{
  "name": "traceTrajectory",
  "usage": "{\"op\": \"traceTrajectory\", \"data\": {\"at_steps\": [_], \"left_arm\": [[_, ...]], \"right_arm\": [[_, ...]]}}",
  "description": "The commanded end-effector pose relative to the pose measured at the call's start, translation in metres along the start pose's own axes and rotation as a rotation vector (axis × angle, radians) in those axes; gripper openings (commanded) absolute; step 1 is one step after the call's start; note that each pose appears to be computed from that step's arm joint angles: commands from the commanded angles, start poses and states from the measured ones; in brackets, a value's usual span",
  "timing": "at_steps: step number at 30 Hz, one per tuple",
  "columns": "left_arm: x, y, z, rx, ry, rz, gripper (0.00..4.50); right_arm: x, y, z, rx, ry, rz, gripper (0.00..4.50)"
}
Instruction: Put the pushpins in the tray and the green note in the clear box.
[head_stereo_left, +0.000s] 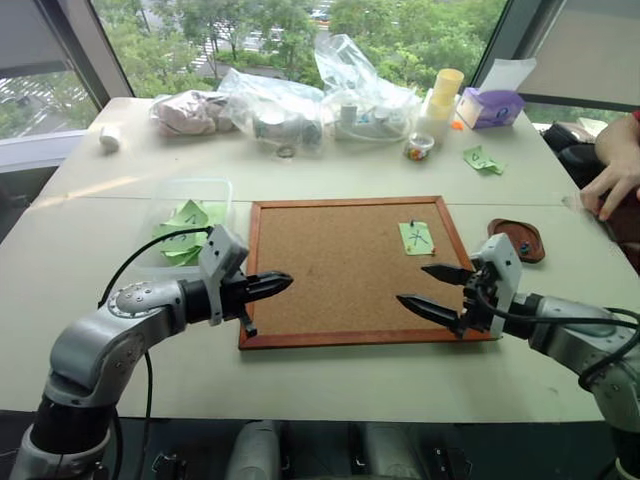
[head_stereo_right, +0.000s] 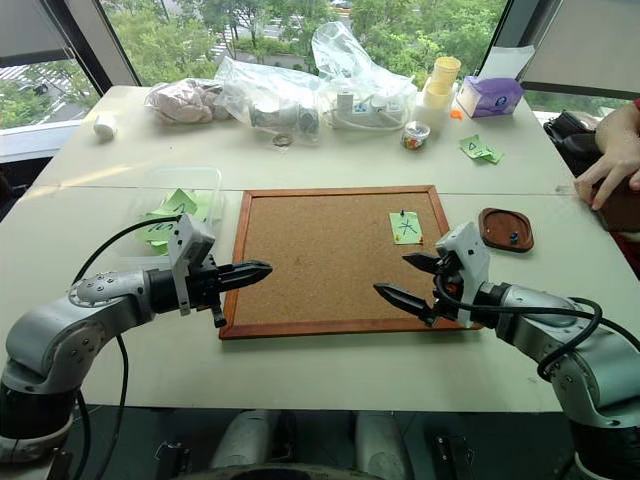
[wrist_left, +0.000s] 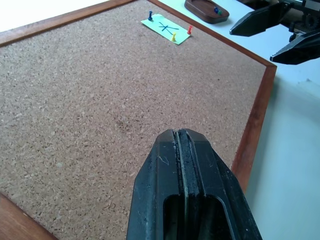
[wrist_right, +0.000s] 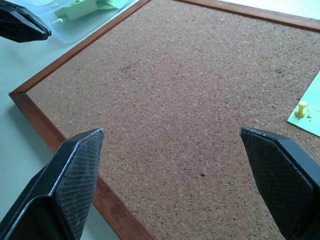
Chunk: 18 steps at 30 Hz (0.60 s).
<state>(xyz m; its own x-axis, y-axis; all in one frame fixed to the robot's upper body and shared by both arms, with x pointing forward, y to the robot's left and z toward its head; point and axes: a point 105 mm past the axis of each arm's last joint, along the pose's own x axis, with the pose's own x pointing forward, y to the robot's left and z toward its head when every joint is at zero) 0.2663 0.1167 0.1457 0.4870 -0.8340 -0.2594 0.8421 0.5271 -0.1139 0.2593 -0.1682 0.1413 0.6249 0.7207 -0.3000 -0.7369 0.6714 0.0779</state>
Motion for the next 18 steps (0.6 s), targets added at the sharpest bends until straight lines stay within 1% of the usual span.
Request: {"op": "traceTrajectory", "data": {"at_steps": [1,5,8,13,16,18], "left_arm": [[0.0,-0.001,0.006,0.029,-0.012,-0.005,0.07],[0.001,0.002,0.009,0.031,-0.035,0.008,0.07],[0.002,0.001,0.008,0.038,-0.025,-0.001,0.07],[0.006,0.004,0.002,0.068,0.023,0.002,0.07],[0.008,0.009,0.009,0.08,0.009,0.006,0.07],[0.01,0.01,0.019,0.094,-0.015,-0.007,0.07]], "right_arm": [[-0.001,0.002,0.011,-0.036,-0.036,-0.005,4.5],[-0.002,0.004,0.01,-0.032,-0.038,-0.008,4.5],[-0.002,0.007,0.009,-0.028,-0.038,-0.008,4.5],[0.0,0.004,0.002,0.0,0.004,-0.042,4.5],[0.002,0.001,0.006,0.013,-0.026,-0.057,4.5],[0.002,-0.001,0.008,0.009,-0.037,-0.069,4.5]]}}
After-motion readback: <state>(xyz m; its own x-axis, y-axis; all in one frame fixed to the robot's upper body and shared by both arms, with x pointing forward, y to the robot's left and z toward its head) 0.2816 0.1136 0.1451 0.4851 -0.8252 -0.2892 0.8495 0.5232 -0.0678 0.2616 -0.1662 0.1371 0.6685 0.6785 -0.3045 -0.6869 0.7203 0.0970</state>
